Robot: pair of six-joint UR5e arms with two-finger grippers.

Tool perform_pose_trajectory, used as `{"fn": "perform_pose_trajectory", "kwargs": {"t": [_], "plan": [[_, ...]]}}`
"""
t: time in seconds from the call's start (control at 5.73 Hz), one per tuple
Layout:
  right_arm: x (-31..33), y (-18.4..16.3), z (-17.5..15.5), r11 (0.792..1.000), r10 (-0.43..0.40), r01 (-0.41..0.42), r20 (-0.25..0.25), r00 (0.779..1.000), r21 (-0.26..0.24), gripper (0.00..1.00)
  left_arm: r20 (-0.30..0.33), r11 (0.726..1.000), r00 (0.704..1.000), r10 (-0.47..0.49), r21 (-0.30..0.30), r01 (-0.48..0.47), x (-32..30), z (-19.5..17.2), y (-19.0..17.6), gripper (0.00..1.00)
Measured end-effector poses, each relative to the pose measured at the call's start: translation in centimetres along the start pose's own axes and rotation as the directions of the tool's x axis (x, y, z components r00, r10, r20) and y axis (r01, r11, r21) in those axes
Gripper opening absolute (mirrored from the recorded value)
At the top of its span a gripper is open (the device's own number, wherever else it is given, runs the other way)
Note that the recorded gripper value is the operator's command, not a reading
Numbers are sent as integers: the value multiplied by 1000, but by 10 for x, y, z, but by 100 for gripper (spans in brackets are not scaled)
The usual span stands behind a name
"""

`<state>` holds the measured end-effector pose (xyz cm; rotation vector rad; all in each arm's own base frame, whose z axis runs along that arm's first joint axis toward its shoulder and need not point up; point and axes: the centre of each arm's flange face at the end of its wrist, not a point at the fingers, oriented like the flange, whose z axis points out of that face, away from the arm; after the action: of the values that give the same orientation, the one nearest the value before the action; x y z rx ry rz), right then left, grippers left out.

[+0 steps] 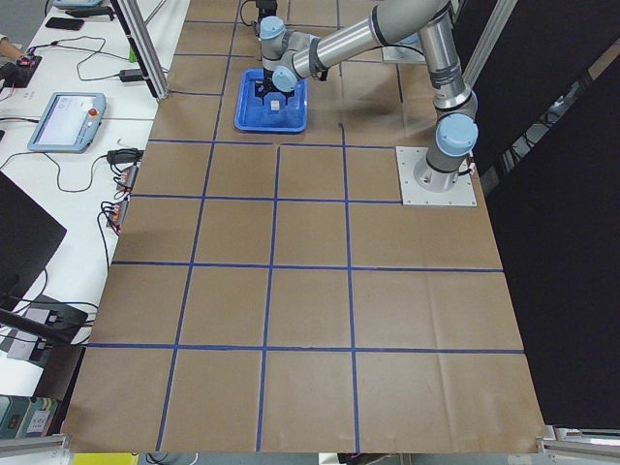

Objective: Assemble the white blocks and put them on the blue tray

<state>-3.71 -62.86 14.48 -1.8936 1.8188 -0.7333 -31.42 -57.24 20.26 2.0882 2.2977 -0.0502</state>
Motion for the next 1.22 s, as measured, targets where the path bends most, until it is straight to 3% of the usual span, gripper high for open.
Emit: {"fn": "perform_pose_trajectory", "kwargs": {"t": [0.35,0.7,0.87,1.05,1.22], "plan": [[2,-13,-16,1000,-9,9,-20,1000,-10,21,-18,1000,1000,-7,-8,7,5,-86,9,99],[-7,-56,-57,1000,-16,15,-33,999,-15,21,-56,1000,998,-21,-21,20,33,-208,26,99],[-18,-80,-61,1000,-25,25,-16,1000,-9,21,-57,998,997,-52,-24,51,58,-250,37,99],[-35,-110,-42,999,-41,41,21,999,5,21,-47,988,987,-153,-29,152,77,-276,46,99],[-48,-137,-19,999,-41,40,39,998,22,21,-33,945,945,-325,-35,324,85,-289,56,99]]}}
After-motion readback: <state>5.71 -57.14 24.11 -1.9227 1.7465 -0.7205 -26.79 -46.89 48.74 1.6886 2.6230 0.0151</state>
